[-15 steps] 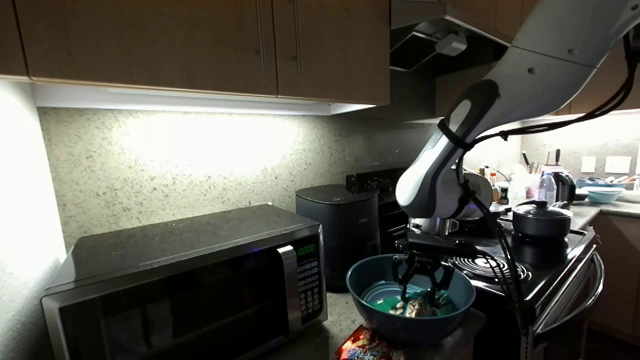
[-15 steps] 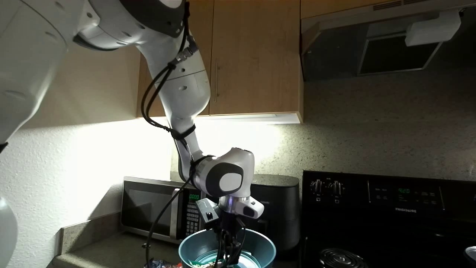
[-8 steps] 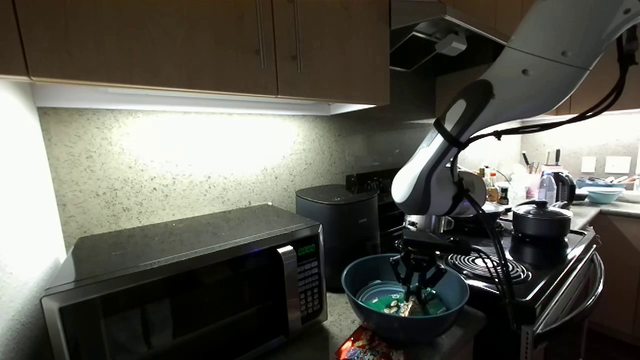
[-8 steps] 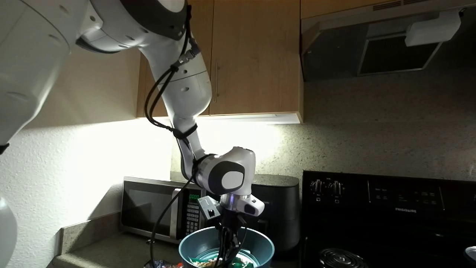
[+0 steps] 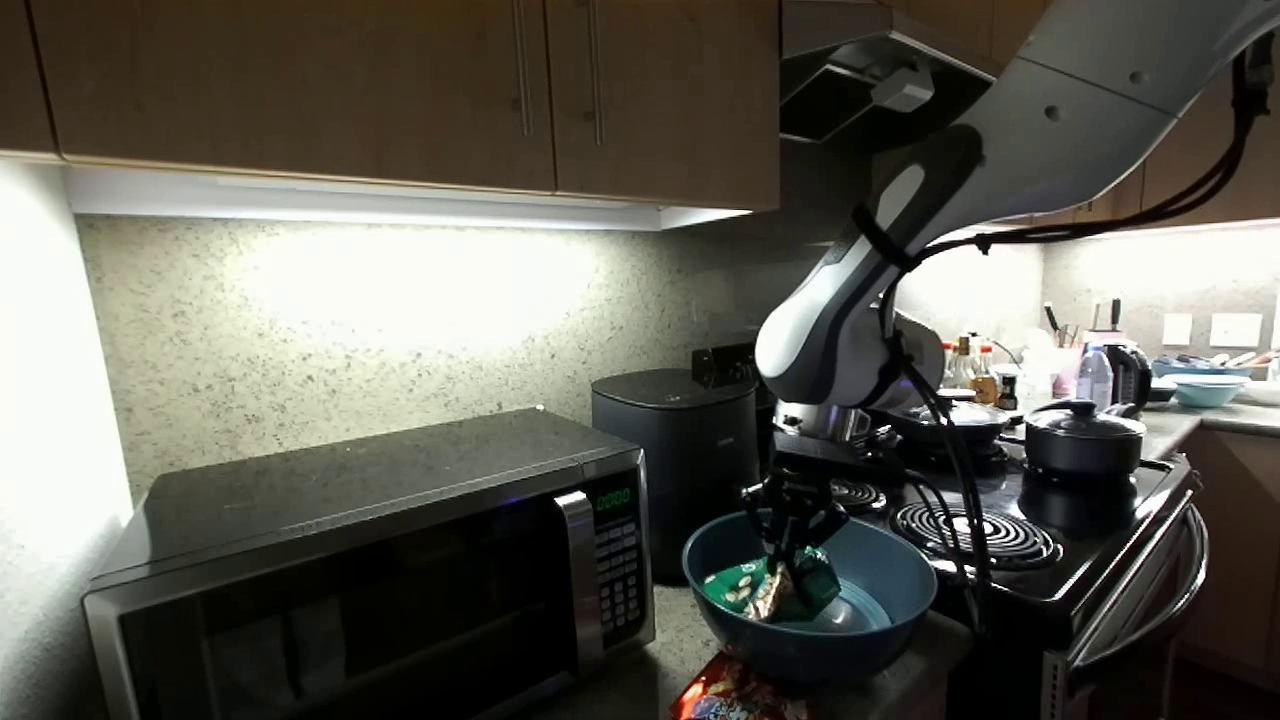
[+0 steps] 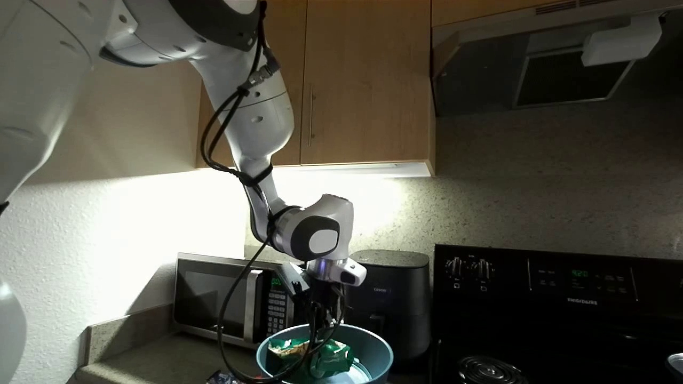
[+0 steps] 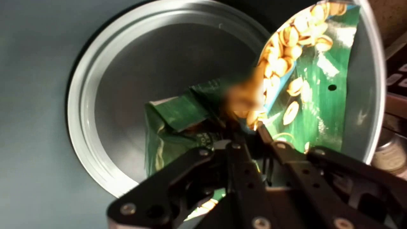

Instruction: Remove the wrappers from the bowl

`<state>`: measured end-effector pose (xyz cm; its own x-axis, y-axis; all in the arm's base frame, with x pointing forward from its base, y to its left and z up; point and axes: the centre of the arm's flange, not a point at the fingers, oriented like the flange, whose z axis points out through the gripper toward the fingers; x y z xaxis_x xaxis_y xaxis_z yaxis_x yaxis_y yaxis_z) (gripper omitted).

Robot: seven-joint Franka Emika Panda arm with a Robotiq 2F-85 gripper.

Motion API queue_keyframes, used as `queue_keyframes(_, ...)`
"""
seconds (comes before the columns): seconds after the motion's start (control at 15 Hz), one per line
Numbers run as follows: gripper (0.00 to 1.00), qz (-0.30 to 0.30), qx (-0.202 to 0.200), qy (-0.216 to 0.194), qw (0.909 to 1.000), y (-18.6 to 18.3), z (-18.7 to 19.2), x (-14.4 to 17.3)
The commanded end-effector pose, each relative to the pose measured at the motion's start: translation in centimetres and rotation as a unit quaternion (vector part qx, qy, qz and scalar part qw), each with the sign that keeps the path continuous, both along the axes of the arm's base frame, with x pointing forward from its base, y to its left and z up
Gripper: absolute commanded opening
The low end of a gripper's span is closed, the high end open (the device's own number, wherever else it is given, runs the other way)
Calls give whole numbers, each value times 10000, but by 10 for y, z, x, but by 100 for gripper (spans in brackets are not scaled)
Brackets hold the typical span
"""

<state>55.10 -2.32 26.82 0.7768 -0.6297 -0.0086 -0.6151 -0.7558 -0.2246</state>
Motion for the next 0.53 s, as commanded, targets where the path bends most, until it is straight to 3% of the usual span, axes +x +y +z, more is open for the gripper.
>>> queue_keyframes(0.0,3,529,101,-561,9970,25,46,-13)
queue_keyframes(0.47,3,1387,4,-1052,9847,80,109,-21)
